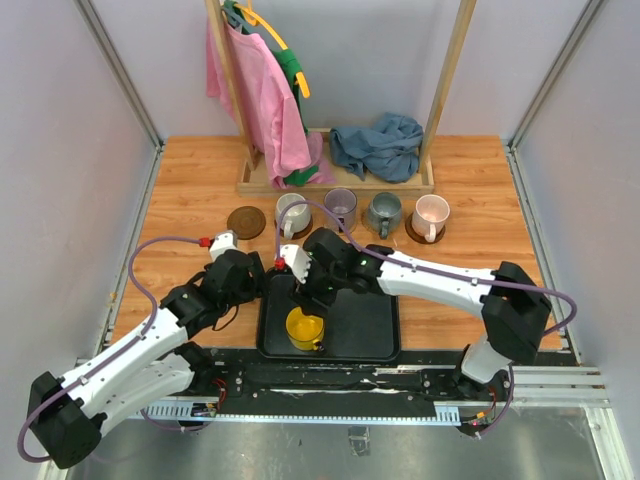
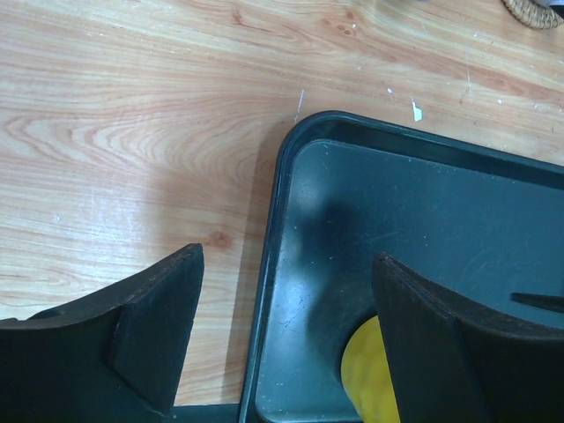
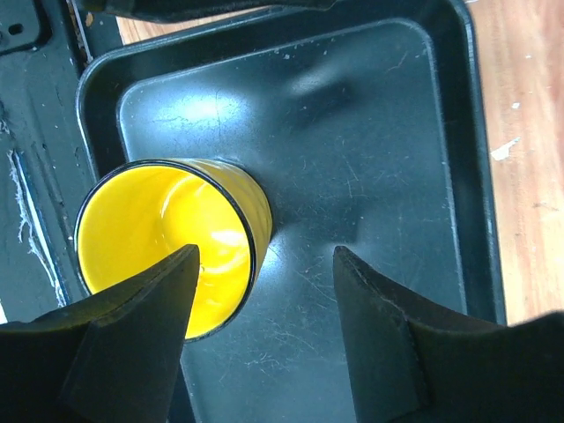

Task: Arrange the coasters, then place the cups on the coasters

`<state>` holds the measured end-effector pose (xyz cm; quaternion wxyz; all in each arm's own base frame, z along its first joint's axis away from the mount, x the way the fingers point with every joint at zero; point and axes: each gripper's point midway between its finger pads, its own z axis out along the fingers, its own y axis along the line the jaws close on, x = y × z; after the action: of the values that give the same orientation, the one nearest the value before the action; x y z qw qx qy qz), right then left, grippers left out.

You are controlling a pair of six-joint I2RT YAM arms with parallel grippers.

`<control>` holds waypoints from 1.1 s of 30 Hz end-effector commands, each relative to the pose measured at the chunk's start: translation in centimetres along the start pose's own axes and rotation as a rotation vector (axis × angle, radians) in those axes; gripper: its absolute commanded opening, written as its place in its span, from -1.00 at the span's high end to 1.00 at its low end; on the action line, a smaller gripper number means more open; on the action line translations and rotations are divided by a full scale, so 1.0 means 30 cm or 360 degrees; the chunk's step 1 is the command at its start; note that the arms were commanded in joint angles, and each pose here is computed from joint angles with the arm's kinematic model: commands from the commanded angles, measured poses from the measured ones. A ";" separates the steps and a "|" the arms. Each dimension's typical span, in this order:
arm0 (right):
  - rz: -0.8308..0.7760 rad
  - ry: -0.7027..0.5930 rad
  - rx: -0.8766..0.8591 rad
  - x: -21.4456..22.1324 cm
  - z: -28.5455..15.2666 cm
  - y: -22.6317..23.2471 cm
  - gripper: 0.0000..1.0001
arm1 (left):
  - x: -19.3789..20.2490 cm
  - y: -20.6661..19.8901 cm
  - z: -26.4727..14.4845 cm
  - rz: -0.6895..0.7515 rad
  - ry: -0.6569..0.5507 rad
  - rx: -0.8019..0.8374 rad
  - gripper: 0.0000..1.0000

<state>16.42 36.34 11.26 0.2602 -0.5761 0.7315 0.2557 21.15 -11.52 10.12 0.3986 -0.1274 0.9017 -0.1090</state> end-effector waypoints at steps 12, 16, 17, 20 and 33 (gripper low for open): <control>0.0001 0.0044 -0.0195 -0.009 0.095 0.056 -0.13 | 0.017 0.008 0.018 -0.0031 -0.0010 -0.0014 -0.62; 0.0004 0.0023 -0.0177 -0.022 0.108 0.053 -0.11 | 0.024 0.016 0.017 -0.0025 -0.0003 -0.0024 -0.62; 0.0004 0.0022 -0.0173 -0.024 0.112 0.053 -0.11 | 0.025 0.018 0.016 -0.0022 -0.0002 -0.0025 -0.62; 0.0010 0.0031 -0.0152 -0.026 0.127 0.044 -0.04 | 0.025 0.020 0.014 -0.0022 -0.0004 -0.0025 -0.62; 0.0113 0.0112 0.0129 0.013 0.152 -0.045 0.96 | 0.026 0.003 0.024 -0.0013 0.0005 0.0001 -0.63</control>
<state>16.78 38.34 6.94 0.2180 -0.5717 0.7525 0.2438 20.87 -11.30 9.04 0.3916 -0.1301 0.9050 -0.1029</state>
